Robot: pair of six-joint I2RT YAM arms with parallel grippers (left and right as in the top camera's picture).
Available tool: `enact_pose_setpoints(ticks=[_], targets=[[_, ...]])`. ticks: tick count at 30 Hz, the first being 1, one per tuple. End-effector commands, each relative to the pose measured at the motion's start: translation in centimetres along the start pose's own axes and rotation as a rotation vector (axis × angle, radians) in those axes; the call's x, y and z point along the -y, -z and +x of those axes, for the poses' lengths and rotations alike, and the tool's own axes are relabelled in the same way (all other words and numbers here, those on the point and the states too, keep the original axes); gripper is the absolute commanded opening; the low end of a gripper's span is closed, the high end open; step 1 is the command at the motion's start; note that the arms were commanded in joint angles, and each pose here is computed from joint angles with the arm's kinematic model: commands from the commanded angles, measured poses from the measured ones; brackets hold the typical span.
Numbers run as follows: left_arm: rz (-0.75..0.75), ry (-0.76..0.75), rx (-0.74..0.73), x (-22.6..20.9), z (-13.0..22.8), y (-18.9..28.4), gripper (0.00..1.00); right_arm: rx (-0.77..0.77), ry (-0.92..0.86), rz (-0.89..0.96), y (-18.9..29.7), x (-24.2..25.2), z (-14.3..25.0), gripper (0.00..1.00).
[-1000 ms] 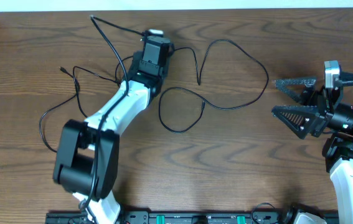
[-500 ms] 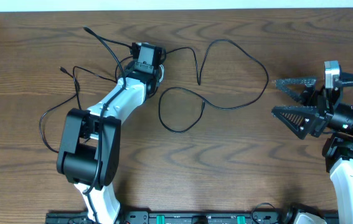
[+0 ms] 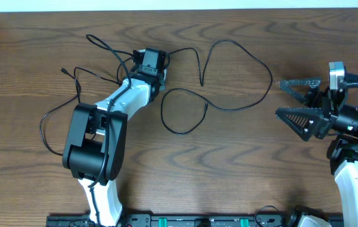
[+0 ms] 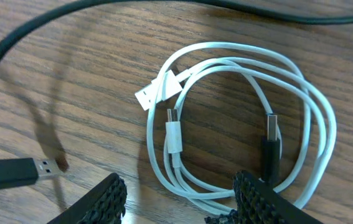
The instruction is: Untangle cables
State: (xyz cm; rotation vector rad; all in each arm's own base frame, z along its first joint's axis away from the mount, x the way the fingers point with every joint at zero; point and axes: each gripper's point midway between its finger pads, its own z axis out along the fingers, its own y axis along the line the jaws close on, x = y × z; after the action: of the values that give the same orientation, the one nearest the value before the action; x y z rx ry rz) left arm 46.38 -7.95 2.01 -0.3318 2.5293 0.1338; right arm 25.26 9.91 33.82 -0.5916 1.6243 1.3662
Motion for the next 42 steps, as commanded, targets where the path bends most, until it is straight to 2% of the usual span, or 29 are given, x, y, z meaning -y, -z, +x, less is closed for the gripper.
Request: enact_pose_setpoints(ticks=[1,9,18,23,29,35,42], targets=[[0.01,0.082,-0.007,0.2,-0.1,-0.4,0.57,-0.005,0.036,0.003,0.1,-0.1,-0.2,0.99],[-0.027,0.083,-0.077,-0.3,2.4,-2.2,0.57,-0.004,0.034,0.003,0.1,-0.1,-0.2,0.99],[0.0,0.187,-0.092,0.3,2.7,-2.5,0.56,0.003,0.007,0.006,0.1,0.0,-0.3,0.99],[0.006,0.276,-0.085,0.5,2.5,-2.5,0.36,0.003,-0.015,0.006,0.1,0.1,-0.3,0.99],[0.053,0.291,-0.087,1.4,2.2,-2.6,0.29,0.006,-0.034,0.008,0.1,0.3,-0.3,0.99],[0.044,0.29,-0.099,1.3,2.8,-3.2,0.08,0.011,-0.046,0.01,0.1,0.4,-0.3,0.99],[0.047,0.291,-0.094,1.4,2.9,-3.6,0.07,0.01,-0.069,0.011,0.2,0.6,-0.2,0.99]])
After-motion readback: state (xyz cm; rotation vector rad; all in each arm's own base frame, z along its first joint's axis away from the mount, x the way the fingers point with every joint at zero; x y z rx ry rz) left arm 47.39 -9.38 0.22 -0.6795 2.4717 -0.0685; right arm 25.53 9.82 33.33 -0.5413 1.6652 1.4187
